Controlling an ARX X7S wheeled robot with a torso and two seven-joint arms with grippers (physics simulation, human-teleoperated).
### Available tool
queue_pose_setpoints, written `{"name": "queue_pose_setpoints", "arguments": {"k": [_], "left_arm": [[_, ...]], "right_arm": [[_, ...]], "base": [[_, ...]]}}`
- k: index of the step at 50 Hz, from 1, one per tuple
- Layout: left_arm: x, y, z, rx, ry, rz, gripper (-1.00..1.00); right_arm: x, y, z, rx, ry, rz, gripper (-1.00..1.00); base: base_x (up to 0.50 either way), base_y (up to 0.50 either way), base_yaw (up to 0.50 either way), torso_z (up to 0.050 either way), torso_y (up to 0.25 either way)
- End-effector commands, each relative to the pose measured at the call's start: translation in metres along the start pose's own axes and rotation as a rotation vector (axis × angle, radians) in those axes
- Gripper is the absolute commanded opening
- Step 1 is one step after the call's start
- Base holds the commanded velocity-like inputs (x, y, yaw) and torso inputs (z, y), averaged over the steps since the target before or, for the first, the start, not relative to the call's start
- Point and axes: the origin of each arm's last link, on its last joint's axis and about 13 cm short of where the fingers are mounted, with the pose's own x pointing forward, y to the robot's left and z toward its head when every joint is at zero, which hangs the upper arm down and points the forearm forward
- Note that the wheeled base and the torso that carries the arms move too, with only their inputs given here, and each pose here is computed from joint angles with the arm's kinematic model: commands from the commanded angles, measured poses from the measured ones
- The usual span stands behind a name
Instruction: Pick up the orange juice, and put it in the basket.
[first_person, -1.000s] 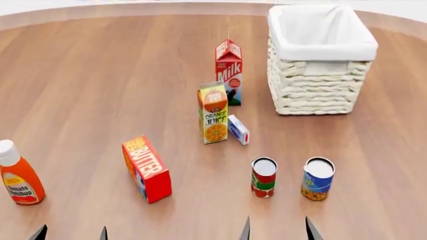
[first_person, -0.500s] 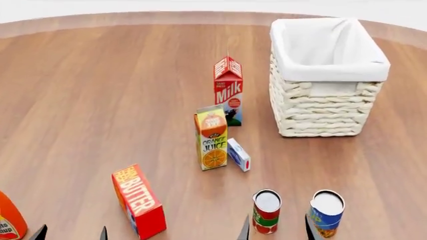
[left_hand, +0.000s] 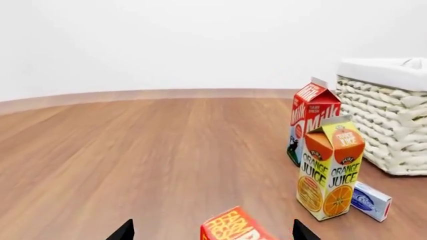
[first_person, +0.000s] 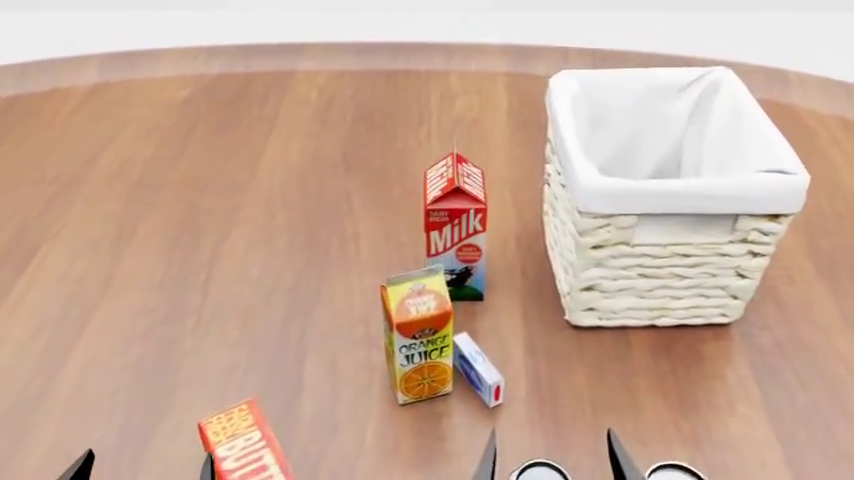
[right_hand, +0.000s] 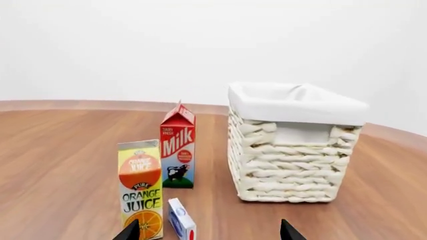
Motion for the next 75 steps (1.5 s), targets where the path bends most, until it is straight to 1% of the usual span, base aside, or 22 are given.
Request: {"name": "queue_pose_setpoints", "arguments": {"k": [1,59,70,75], "left_arm": [[0.0,0.0,0.0,0.0,0.0,0.0,1.0],[0.0,0.0,0.0,0.0,0.0,0.0,1.0],[0.0,0.0,0.0,0.0,0.0,0.0,1.0],[0.0,0.0,0.0,0.0,0.0,0.0,1.0]], "right_arm": [[0.001,0.001,-0.001,0.003,0.001,-0.001,1.0],[0.0,0.001,-0.001,0.011,-0.006,0.001,1.0],[-0.005,0.002,0.002,0.012,-0.018,0.013,1.0],[-0.012,0.006,0.003,0.014,-0.016,0.049,1.0]], "base": [[0.3,0.0,0.0,0.0,0.0],[0.31,0.0,0.0,0.0,0.0],[0.0,0.0,0.0,0.0,0.001],[0.0,0.0,0.0,0.0,0.0]]}}
